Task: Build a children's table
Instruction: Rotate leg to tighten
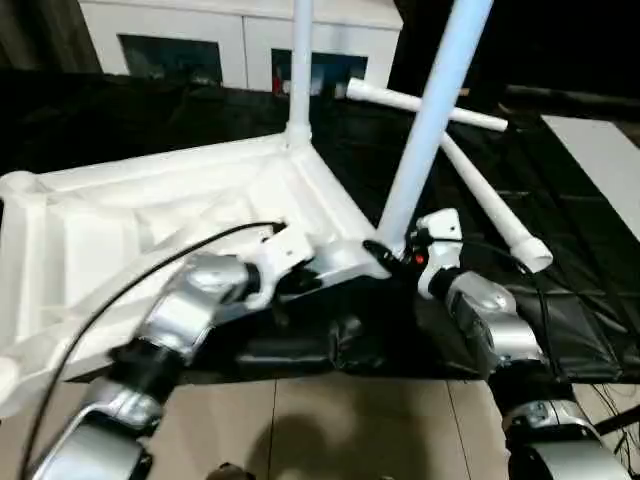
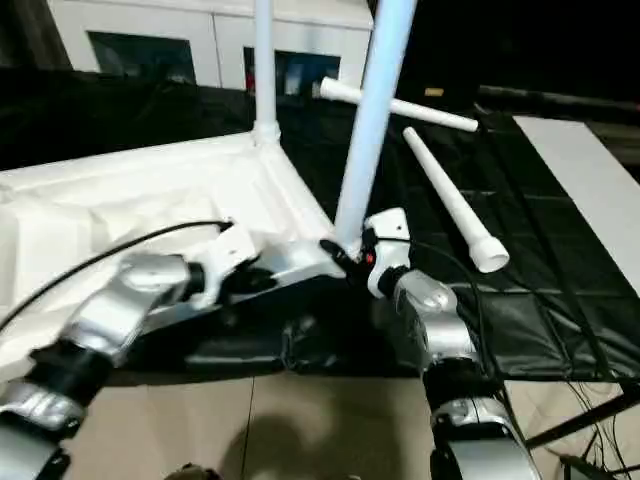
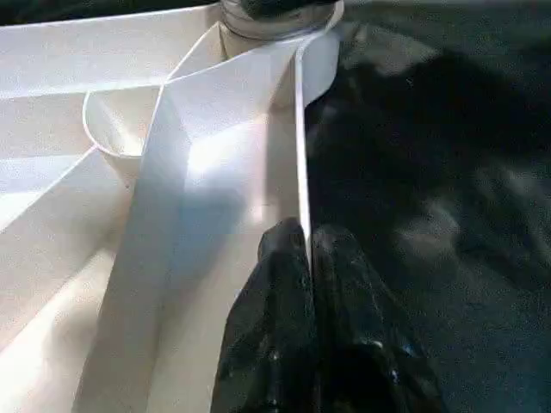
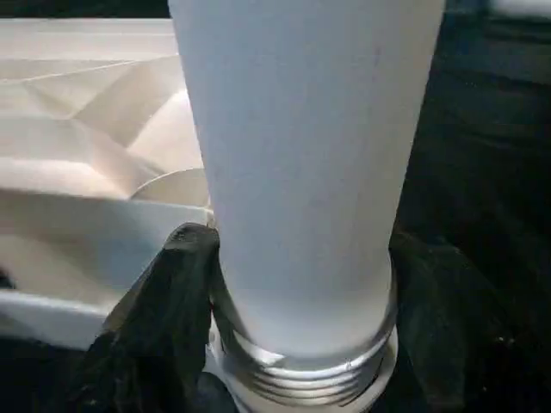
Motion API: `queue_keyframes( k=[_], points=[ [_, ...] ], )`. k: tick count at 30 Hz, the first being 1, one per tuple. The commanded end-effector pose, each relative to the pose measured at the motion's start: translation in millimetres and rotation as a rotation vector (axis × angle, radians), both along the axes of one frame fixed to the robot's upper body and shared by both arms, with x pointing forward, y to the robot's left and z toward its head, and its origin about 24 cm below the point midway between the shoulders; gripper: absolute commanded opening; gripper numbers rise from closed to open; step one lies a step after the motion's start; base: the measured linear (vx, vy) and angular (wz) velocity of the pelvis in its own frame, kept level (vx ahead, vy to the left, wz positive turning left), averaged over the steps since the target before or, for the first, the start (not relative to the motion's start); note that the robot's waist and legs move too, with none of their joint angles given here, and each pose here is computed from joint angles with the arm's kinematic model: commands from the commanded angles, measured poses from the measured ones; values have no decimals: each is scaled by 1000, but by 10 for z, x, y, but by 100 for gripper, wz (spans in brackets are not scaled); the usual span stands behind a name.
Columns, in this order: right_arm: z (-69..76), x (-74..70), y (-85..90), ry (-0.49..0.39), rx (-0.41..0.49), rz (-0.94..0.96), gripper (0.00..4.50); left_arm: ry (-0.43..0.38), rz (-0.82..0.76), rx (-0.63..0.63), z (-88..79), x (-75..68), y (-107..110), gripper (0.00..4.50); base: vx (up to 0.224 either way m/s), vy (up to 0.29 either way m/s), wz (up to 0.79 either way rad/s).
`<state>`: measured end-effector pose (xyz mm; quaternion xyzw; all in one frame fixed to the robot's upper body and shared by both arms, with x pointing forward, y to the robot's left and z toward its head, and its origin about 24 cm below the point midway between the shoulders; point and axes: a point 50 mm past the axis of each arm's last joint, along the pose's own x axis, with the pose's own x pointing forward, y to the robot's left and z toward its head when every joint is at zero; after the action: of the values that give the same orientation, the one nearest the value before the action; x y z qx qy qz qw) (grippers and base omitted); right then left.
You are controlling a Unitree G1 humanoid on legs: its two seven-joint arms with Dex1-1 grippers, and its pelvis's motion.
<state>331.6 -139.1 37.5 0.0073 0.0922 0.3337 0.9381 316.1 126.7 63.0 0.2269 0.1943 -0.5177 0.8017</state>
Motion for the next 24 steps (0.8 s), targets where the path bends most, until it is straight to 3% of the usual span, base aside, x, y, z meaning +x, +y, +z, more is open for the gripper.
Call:
queue_keyframes(
  k=[1,8,19,24],
  points=[
    [109,-31,81,-40,22,128,286,50,-147,8,-41,-154,-107,0,0,0,0],
    [88,-126,-68,-15,24,190,264,73,-184,23,-2,-222,-38,0,0,0,0],
    [116,-176,-97,-32,40,198,263,68,-188,33,17,-243,-27,0,0,0,0],
    [162,-175,-105,-79,54,172,263,68,-187,34,18,-248,-23,0,0,0,0]
  ],
)
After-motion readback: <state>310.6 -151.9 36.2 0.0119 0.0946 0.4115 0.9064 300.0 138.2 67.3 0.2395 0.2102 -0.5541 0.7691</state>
